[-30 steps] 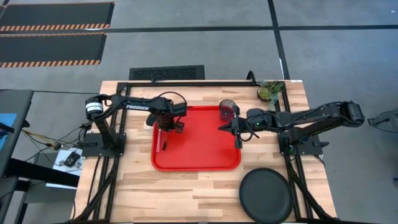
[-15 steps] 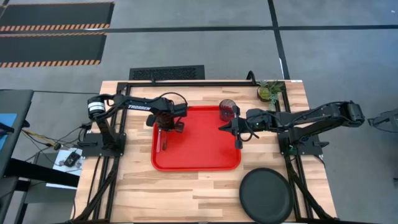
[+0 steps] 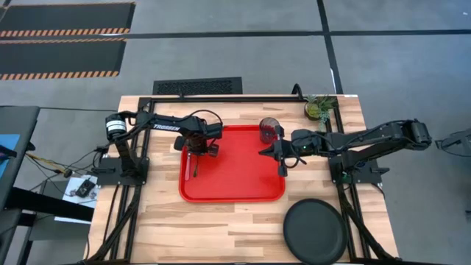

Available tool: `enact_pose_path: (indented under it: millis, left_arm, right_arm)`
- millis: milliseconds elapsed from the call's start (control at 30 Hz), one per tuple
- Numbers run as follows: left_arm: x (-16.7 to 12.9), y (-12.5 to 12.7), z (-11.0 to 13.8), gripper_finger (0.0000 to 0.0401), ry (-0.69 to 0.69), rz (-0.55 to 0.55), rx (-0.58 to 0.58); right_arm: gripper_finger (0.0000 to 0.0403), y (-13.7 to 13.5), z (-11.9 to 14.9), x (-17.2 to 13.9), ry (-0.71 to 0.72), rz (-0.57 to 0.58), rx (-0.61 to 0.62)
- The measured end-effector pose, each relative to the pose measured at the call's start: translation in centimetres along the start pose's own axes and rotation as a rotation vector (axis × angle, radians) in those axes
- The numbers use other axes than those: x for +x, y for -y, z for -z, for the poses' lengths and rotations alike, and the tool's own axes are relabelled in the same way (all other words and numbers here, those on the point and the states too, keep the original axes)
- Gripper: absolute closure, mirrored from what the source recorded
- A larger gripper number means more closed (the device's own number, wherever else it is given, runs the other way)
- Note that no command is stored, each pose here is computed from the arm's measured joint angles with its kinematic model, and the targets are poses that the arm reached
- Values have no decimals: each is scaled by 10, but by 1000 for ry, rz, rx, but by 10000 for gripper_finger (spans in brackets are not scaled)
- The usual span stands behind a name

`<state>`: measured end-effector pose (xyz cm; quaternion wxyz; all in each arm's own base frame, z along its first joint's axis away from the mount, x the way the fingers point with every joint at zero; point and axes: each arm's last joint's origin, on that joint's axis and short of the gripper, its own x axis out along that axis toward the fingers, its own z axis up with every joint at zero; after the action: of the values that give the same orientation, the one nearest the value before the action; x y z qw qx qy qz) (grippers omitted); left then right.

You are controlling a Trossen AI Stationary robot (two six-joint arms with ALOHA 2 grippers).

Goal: Pick and place plate/cup/fork/spoon on tray
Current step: Put the black spoon on the red serving tray

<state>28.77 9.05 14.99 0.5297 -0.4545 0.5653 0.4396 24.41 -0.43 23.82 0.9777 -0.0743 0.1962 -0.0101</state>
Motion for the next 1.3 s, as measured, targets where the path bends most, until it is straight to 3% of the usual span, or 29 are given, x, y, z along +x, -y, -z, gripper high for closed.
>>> enact_pose_path:
  millis: [233, 433, 567, 667, 800, 967, 1300]
  left_arm:
    - [-3, -1, 0, 342, 12, 3, 40]
    - [-32, 4, 1, 338, 91, 75, 143]
    - [-45, 9, -3, 343, 196, 119, 342]
    - [-44, 15, -6, 366, 263, 159, 535]
    - [-36, 20, -8, 396, 304, 242, 707]
    - [-17, 10, -1, 397, 260, 195, 870]
    - [7, -5, 2, 401, 316, 57, 923]
  right_arm:
    - [391, 0, 0, 0, -5, 15, 0]
    - [391, 0, 1, 0, -14, 16, -1]
    - [391, 0, 3, 0, -28, 14, 11]
    - [391, 0, 3, 0, -30, 14, 14]
    - [391, 0, 3, 0, -30, 14, 15]
    - [391, 1, 1, -2, -21, 38, 19]
    - [391, 4, -4, -9, 11, 106, 63]
